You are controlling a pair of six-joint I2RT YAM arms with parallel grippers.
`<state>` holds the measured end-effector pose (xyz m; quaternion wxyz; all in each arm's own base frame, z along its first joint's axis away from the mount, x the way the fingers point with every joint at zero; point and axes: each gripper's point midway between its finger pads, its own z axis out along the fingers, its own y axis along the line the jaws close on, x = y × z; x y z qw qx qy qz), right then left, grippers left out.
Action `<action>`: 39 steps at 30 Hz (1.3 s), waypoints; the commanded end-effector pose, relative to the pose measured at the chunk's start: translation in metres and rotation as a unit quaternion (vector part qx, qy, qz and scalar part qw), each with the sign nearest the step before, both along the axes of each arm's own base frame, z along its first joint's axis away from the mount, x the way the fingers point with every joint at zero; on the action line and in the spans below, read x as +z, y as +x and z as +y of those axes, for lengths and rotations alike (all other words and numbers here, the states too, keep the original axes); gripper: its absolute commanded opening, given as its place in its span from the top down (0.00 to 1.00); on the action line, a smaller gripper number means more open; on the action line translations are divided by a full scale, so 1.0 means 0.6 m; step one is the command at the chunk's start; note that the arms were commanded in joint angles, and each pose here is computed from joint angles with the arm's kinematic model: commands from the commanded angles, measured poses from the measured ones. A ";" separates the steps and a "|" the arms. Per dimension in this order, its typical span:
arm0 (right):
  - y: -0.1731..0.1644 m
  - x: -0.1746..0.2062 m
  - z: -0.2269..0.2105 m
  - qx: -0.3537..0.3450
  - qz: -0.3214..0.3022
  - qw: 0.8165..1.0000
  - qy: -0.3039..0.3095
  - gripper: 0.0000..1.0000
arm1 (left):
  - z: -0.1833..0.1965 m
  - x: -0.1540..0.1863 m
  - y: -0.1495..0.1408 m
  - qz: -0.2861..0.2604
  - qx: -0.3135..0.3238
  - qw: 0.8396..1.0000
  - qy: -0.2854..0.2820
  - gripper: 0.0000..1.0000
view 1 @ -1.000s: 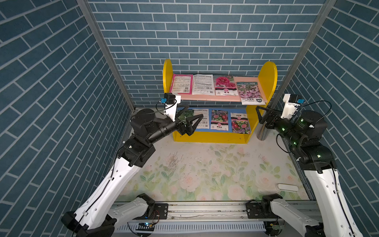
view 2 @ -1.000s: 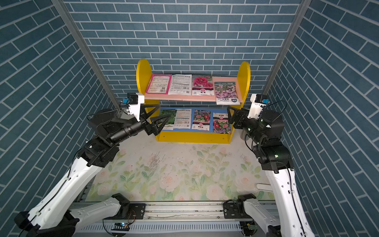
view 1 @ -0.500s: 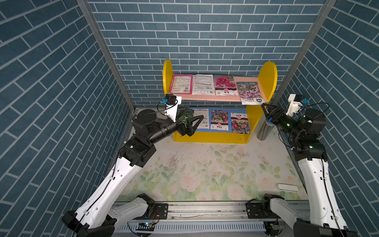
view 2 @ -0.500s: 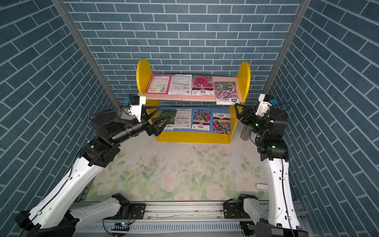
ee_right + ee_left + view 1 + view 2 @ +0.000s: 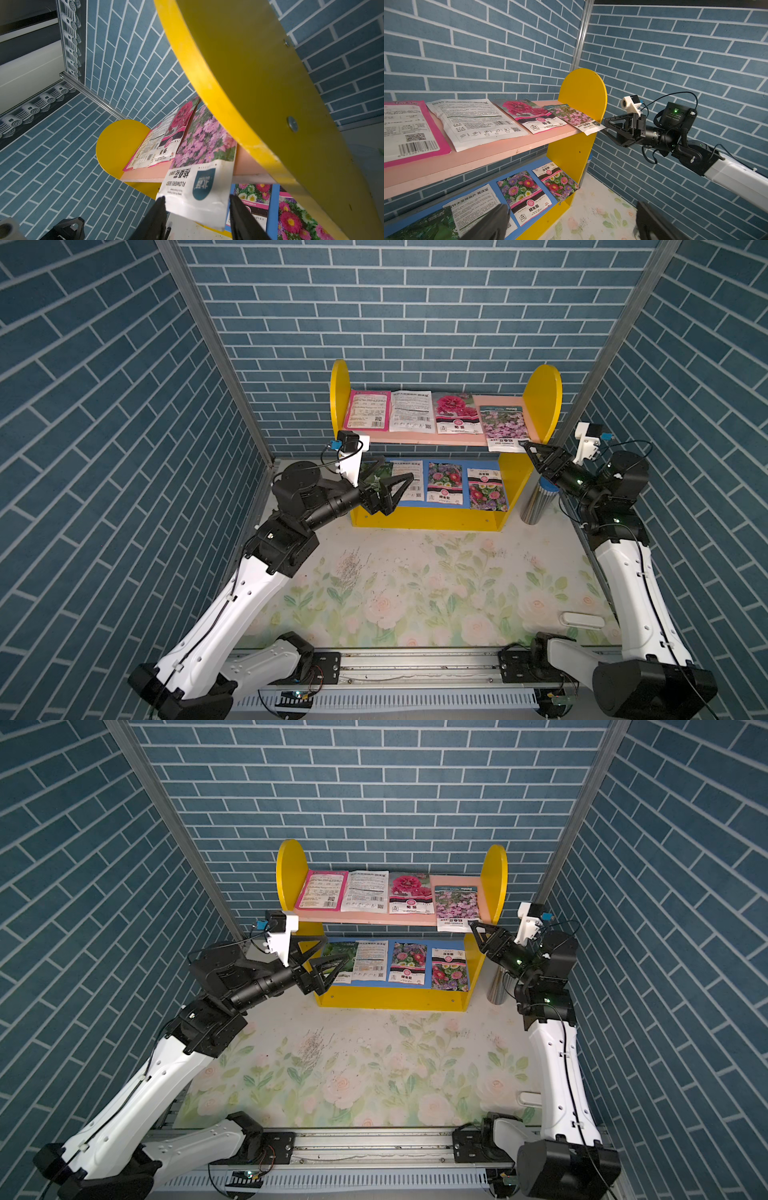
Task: Take the seed bag off the shelf
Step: Pick up the seed packet from the shelf.
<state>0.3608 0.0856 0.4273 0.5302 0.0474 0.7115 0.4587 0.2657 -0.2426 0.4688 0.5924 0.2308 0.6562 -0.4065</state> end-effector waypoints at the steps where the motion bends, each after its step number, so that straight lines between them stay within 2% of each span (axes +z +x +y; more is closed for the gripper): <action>1: 0.001 0.022 0.002 0.010 -0.021 1.000 0.010 0.53 | -0.005 -0.001 0.002 -0.004 -0.003 1.000 -0.004 0.00; 7: 0.011 0.018 0.000 0.009 -0.022 1.000 0.013 0.64 | -0.007 -0.005 0.005 -0.001 -0.003 1.000 -0.004 0.00; 18: 0.006 0.021 0.000 0.009 -0.032 0.999 0.008 0.99 | -0.021 -0.008 0.010 0.012 -0.020 0.999 -0.025 0.00; 28: -0.069 0.064 0.015 0.028 -0.107 0.994 -0.024 1.00 | -0.048 0.012 0.006 0.026 -0.063 0.990 -0.122 0.00; 35: -0.148 0.095 0.049 0.102 -0.162 0.981 -0.022 1.00 | -0.087 0.027 0.004 0.045 -0.111 0.975 -0.190 0.00; 39: -0.191 0.114 0.066 0.142 -0.195 0.970 -0.020 1.00 | -0.121 0.024 0.005 0.059 -0.135 0.967 -0.208 0.00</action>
